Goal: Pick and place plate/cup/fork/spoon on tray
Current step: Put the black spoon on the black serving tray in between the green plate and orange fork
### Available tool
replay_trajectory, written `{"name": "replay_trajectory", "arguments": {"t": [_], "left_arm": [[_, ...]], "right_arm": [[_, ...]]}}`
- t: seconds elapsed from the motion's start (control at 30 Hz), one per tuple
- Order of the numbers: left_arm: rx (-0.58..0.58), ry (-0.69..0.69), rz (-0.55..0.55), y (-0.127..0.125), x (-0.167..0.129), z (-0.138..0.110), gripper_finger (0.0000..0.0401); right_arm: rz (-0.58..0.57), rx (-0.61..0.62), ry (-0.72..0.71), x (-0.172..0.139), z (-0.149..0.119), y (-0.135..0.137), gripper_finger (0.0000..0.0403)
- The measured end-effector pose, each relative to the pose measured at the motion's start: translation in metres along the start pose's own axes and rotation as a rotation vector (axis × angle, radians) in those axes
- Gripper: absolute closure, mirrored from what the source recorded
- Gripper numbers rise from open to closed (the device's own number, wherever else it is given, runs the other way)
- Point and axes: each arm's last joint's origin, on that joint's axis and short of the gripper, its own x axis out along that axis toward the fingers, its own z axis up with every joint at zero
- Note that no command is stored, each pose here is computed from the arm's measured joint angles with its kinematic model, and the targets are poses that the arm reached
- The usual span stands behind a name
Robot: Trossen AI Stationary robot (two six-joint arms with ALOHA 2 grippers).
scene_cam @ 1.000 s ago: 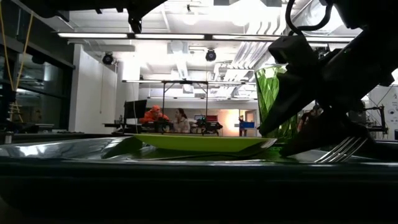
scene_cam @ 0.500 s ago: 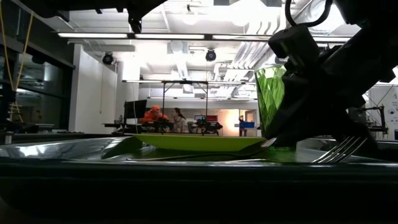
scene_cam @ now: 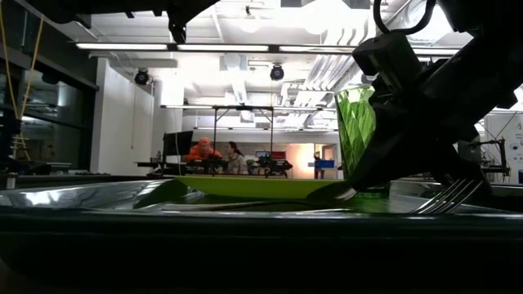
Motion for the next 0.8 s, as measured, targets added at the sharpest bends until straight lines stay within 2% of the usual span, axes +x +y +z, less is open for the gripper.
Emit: {"name": "replay_trajectory", "arguments": {"t": [0.27, 0.5, 0.67, 0.8], "left_arm": [[0.0, 0.0, 0.0, 0.0, 0.0, 0.0, 0.024], [0.0, 0.0, 0.0, 0.0, 0.0, 0.0, 0.024], [0.0, 0.0, 0.0, 0.0, 0.0, 0.0, 0.024], [0.0, 0.0, 0.0, 0.0, 0.0, 0.0, 0.024]], "right_arm": [[0.001, -0.001, 0.026, 0.0, -0.001, 0.0, 0.0402], [0.015, 0.071, 0.03, -0.008, -0.016, 0.001, 0.0402], [0.029, 0.138, -0.033, -0.017, -0.028, 0.0, 0.0403], [-0.006, 0.177, -0.08, -0.022, -0.034, -0.006, 0.0403]]}}
